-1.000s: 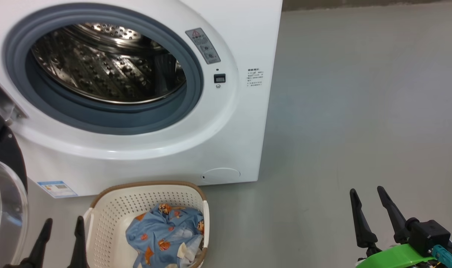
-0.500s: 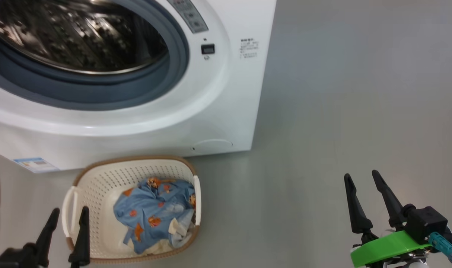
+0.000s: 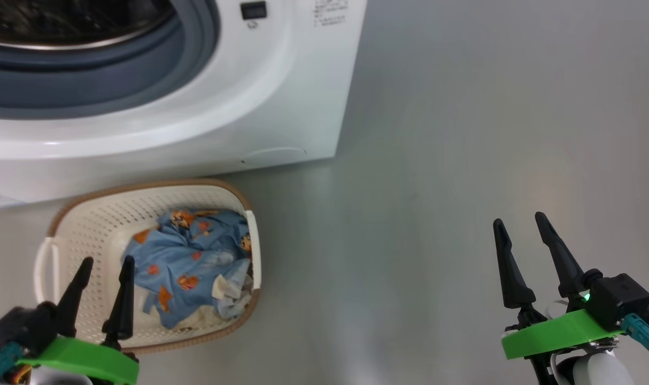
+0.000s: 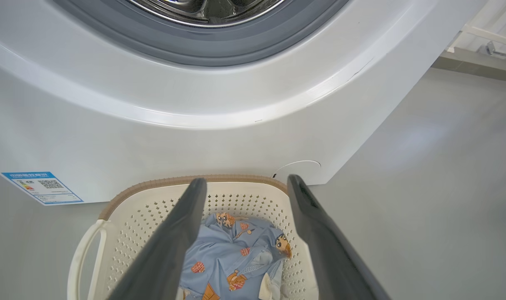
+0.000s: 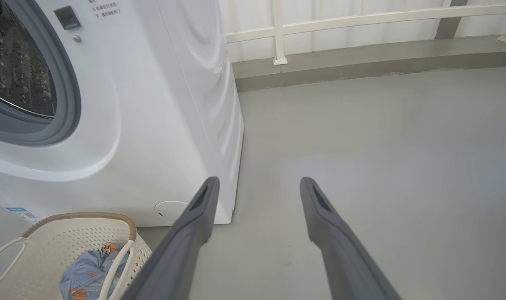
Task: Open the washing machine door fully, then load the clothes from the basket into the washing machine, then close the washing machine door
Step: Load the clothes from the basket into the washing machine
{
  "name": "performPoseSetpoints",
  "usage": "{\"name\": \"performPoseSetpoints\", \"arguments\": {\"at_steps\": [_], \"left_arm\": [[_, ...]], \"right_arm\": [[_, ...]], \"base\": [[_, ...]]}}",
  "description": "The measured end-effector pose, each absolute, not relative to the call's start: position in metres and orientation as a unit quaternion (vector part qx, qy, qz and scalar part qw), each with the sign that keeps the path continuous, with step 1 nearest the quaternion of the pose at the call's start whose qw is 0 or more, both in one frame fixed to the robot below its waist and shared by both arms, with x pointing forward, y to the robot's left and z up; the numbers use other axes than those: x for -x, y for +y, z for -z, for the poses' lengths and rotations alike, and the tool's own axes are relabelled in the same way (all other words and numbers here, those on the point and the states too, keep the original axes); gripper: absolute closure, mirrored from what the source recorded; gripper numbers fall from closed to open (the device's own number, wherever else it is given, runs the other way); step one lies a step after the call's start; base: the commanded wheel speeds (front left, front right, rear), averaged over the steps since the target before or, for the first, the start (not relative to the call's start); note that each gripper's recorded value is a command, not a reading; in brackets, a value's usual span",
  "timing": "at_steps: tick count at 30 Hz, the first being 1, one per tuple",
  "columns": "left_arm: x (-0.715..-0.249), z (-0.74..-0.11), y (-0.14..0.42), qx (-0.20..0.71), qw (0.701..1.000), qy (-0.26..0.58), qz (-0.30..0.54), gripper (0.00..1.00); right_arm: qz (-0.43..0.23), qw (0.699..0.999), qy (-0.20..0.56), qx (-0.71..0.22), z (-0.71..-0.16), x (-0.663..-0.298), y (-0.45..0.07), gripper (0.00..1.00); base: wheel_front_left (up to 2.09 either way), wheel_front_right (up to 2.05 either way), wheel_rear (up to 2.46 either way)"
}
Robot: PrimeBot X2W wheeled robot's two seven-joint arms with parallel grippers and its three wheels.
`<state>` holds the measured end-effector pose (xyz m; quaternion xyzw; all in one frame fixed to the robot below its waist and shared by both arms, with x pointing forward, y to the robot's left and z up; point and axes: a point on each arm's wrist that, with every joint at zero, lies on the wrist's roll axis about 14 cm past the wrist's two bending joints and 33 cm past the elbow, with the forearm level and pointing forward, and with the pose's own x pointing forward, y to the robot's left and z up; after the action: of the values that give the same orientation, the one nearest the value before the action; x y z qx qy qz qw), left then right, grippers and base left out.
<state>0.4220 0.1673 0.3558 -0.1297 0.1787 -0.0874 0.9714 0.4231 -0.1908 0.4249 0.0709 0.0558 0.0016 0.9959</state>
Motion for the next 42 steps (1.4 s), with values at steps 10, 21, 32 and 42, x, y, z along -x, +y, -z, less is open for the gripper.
{"name": "performPoseSetpoints", "arguments": {"at_steps": [10,21,32,42], "left_arm": [[-0.439,-0.295,0.155,0.142,0.951,0.255,0.105,0.00],[-0.451,-0.233,0.152,0.137,0.930,0.321,0.117,0.00],[-0.433,-0.162,0.153,0.133,0.891,0.417,0.124,0.00],[-0.413,-0.120,0.154,0.143,0.854,0.488,0.115,0.00]], "right_arm": [[0.011,0.993,0.096,-0.064,-0.392,-0.424,-0.199,0.00],[0.017,0.990,0.125,-0.056,-0.361,-0.433,-0.203,0.00],[0.014,0.985,0.161,-0.056,-0.325,-0.437,-0.201,0.00],[0.019,0.980,0.194,-0.052,-0.299,-0.430,-0.204,0.00]], "base": [[0.00,0.00,0.00],[0.00,0.00,0.00],[0.00,0.00,0.00],[0.00,0.00,0.00]]}}
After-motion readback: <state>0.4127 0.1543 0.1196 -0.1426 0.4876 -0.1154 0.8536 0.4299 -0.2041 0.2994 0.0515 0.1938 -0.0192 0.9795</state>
